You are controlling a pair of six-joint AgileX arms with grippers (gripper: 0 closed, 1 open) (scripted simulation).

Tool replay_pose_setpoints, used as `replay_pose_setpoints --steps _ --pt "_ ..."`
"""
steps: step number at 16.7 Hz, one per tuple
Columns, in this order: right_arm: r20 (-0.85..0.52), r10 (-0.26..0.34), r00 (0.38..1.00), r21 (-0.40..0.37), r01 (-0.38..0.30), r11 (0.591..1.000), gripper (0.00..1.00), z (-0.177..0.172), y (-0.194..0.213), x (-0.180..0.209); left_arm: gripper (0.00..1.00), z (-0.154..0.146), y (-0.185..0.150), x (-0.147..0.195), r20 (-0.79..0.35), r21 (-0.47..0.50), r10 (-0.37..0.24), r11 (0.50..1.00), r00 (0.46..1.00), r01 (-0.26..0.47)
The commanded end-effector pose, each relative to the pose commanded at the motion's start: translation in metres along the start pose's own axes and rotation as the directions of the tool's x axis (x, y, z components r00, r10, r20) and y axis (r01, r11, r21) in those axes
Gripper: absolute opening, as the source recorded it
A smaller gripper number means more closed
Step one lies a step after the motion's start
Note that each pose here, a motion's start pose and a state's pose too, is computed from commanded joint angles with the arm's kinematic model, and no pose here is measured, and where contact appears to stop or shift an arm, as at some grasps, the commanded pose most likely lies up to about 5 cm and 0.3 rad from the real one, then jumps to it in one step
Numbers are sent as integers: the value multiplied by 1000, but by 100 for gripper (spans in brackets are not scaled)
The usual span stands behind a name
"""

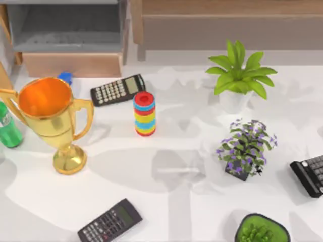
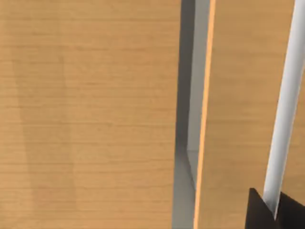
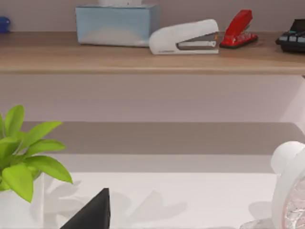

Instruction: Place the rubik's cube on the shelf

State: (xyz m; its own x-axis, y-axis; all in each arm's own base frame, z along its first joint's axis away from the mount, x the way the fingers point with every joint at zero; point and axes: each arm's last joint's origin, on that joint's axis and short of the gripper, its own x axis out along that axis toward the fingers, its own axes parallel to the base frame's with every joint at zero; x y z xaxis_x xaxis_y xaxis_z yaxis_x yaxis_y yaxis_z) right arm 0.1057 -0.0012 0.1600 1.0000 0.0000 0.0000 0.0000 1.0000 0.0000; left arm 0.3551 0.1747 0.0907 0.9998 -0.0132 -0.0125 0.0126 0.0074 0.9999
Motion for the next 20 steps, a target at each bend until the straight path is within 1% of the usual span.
replay_pose_setpoints --steps 6,13,20 --pt "0 0 1000 0 0 1000 100 0 0 0 0 3 -4 -45 9 -9 -12 1000 1000 12" --pt "0 0 1000 0 0 1000 100 0 0 0 0 2 -3 -52 9 -5 -8 1000 1000 8" --pt "0 0 1000 0 0 1000 100 0 0 0 0 2 -5 -108 9 -7 -11 1000 1000 12"
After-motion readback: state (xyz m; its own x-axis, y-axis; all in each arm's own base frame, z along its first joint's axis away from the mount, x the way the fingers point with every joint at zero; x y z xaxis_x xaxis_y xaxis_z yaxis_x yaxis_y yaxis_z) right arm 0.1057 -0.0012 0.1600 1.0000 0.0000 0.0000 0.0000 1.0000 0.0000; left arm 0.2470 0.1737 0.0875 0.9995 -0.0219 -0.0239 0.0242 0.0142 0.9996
